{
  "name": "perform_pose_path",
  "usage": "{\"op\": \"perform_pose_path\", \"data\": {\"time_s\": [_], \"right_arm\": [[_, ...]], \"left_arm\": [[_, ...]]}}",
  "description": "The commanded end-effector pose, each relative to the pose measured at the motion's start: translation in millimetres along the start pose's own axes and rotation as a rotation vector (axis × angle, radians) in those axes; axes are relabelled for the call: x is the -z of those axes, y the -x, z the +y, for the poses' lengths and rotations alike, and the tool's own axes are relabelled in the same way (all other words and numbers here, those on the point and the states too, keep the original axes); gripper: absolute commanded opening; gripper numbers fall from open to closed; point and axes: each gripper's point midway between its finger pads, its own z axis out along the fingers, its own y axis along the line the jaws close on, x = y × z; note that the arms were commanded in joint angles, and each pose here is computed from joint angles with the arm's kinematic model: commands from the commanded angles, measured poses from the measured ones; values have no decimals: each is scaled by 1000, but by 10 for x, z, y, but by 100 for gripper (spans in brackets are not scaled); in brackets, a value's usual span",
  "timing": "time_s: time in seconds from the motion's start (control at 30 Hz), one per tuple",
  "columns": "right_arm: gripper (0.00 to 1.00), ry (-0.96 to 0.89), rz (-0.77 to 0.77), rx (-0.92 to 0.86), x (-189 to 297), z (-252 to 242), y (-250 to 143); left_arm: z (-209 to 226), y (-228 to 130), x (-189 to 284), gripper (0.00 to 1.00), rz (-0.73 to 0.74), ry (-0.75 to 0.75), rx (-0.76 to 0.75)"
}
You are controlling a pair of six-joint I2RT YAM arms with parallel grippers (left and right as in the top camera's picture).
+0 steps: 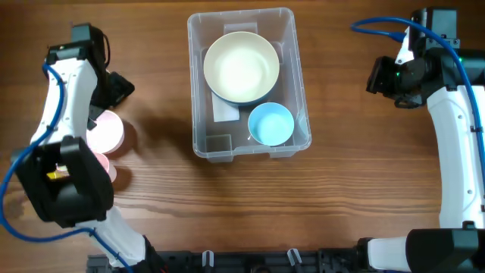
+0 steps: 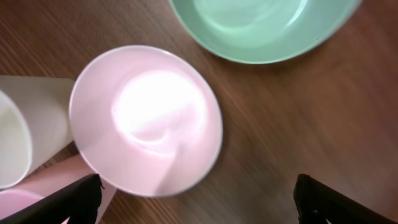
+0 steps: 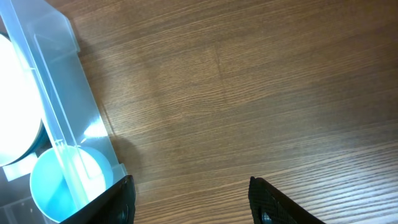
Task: Pack container
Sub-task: 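Grasp the pink bowl rim with the left gripper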
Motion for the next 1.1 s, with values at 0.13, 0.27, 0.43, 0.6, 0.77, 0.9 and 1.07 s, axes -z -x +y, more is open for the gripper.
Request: {"op": "perform_pose_path", "data": {"time_s": [0.13,0.27,0.43,0.6,0.77,0.9,1.07], "right_arm": [[59,-5,-5,5,1,-11,-4],[59,-5,-5,7,1,-11,-5],[59,-5,-3,8,1,-12,-8],[59,-7,1,8,1,-16,-19],[59,-7,1,12,1,-15,-19],[59,-7,1,12,1,-15,-20],[58,-7,-1,12,1,-14,-13]], "left_arm": [[-66,-201,-581,96,122,33,-83],[-157,-258,-700,83,134,-20,-145],[-164,-255,-719,47,129,-24,-153],[-156,-286,-760,20,133,-23,-153],[-160,-301,-773,4,137,-27,-154],[-202,-321,-758,4,133,-31,-166],[-432,-415,-528,4,91,-78,-226]]}}
